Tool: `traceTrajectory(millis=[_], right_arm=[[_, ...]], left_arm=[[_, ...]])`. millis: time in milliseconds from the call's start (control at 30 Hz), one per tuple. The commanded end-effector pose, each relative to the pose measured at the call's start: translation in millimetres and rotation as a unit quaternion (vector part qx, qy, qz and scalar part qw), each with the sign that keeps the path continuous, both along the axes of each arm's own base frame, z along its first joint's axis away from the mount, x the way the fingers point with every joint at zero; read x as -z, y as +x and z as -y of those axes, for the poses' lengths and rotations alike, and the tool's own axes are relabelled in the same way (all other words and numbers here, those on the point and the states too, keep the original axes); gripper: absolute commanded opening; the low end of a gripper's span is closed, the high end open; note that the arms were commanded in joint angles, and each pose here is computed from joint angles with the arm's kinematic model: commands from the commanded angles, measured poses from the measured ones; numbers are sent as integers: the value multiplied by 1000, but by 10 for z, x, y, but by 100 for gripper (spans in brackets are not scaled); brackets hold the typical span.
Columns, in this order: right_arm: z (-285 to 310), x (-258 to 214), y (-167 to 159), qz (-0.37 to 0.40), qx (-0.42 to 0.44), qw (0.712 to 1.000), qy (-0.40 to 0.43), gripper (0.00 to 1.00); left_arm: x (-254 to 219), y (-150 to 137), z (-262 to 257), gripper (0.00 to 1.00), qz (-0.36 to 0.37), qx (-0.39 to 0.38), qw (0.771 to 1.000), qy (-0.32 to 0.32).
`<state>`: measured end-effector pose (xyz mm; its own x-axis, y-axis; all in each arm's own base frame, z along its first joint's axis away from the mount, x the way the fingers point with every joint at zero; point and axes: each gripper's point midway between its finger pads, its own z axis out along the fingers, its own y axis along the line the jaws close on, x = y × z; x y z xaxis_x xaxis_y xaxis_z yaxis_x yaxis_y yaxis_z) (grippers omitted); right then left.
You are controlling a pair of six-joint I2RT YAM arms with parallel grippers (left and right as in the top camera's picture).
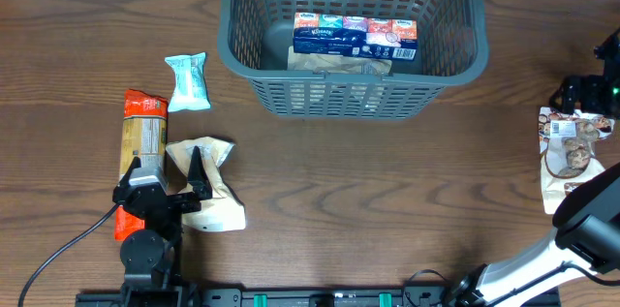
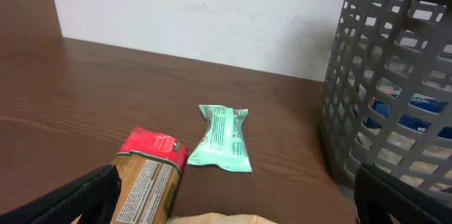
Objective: Pack container
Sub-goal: 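Lower the right gripper onto the dried mushroom pouch and grasp it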
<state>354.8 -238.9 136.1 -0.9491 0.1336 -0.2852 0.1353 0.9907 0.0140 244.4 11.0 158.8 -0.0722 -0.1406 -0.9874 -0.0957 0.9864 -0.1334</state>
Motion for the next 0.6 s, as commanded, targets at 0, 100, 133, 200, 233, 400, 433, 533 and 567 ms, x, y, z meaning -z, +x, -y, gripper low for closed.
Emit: traceTrajectory(millis=[0,100,133,200,233,400,433,533,567], right_arm=[[58,135,-116,-13,-23,1000,4,99],[146,216,-207,-18,-11,1000,4,99],[177,235,-231,-18,-7,1000,4,99],[275,264,-296,-22,5,1000,-3,99],[335,267,-335,-27,12,1000,-11,99],[550,264,-463,-36,27,998,-37,99],[561,264,-472,-35,25,998,-37,99],[599,270,-510,-36,16,998,-39,99],[611,280,-518,-36,16,998,-40,99]], left_arm=[[73,3,-1,99,-5,-2,1000,-4],[74,2,-1,99,-6,-2,1000,-4],[74,2,-1,99,-6,-2,1000,-4],[74,2,-2,99,-6,-2,1000,-4],[74,2,-2,99,-6,-2,1000,-4],[74,2,-2,99,-6,-2,1000,-4],[74,2,-2,99,-6,-2,1000,-4],[75,2,-3,99,-6,-2,1000,-4],[75,2,-4,99,-6,-2,1000,-4]])
